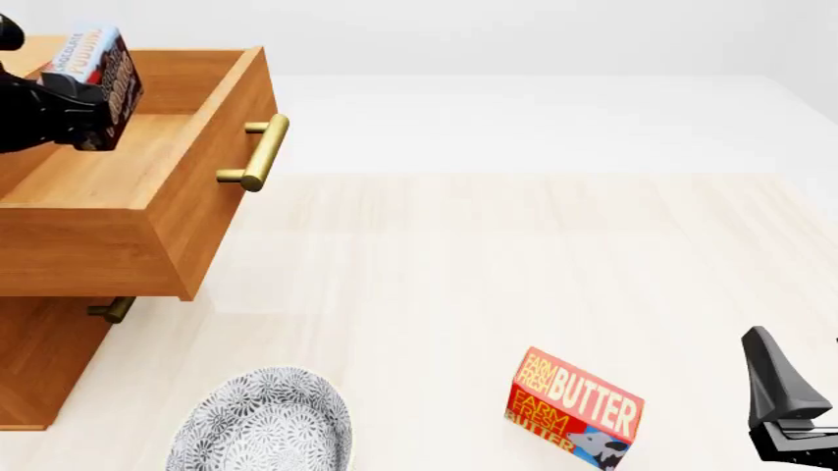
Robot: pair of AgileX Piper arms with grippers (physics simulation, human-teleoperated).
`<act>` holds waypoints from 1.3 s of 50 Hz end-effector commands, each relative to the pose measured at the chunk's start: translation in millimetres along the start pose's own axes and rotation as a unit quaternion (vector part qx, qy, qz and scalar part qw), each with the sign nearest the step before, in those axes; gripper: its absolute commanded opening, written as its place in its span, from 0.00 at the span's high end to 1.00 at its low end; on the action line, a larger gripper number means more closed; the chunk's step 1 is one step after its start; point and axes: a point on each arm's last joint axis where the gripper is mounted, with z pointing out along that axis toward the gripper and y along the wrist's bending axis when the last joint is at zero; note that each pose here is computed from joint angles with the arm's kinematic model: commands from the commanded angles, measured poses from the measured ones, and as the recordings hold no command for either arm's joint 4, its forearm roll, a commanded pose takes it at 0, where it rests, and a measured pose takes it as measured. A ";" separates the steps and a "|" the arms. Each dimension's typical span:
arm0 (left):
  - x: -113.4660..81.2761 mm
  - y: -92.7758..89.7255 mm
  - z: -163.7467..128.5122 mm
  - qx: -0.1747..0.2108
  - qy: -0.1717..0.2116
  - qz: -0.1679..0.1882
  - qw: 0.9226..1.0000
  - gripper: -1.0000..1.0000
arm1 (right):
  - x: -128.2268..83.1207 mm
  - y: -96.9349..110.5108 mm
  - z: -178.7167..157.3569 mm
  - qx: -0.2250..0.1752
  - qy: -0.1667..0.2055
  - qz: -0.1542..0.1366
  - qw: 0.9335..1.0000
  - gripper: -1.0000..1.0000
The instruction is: Put the chocolate pudding in the top drawer of the cabinet and close it.
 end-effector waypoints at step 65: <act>21.3 9.3 51.9 -0.016 0.028 -0.033 0.999 1.00 | 0.0 0.0 0.0 0.000 0.000 0.000 1.000 0.00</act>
